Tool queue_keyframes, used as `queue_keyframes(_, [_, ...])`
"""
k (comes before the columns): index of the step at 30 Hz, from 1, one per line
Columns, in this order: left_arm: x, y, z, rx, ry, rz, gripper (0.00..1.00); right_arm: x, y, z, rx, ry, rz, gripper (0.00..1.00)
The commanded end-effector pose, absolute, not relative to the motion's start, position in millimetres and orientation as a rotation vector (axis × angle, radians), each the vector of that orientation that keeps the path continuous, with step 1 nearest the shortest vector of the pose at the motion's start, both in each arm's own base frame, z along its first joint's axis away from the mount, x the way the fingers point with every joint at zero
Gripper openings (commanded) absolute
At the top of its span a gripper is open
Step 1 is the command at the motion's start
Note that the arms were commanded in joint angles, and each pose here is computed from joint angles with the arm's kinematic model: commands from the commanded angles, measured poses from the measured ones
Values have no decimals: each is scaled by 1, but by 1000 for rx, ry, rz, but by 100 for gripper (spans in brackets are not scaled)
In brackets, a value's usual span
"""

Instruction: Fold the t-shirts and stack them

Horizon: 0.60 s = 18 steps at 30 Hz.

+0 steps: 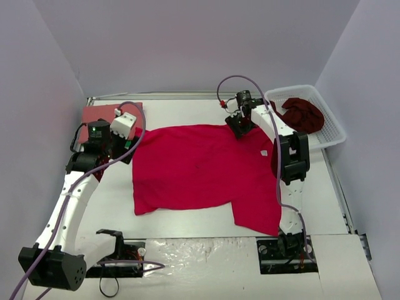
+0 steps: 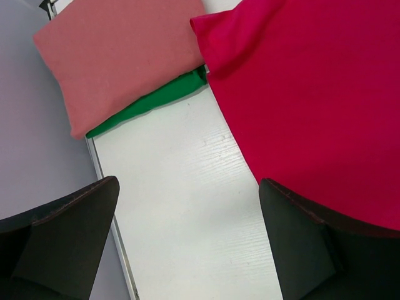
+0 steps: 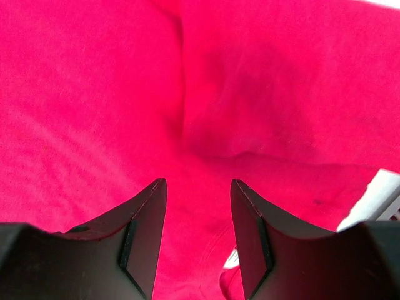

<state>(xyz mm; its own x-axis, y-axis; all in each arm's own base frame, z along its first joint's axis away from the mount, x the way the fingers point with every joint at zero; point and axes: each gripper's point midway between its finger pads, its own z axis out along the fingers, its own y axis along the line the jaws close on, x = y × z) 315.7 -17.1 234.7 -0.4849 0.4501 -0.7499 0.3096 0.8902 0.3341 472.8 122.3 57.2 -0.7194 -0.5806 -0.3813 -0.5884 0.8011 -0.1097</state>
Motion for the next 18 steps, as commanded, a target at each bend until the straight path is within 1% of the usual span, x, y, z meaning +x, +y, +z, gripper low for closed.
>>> queue_keyframes(1, [313, -13, 244, 514, 2096, 196, 94, 482, 123, 61, -893, 2577, -10, 42])
queue_keyframes(8, [315, -11, 237, 508, 2112, 196, 94, 490, 128, 45, -908, 2589, -8, 41])
queue_keyframes(18, [317, -12, 233, 514, 2118, 186, 94, 485, 130, 25, -937, 2629, 8, 41])
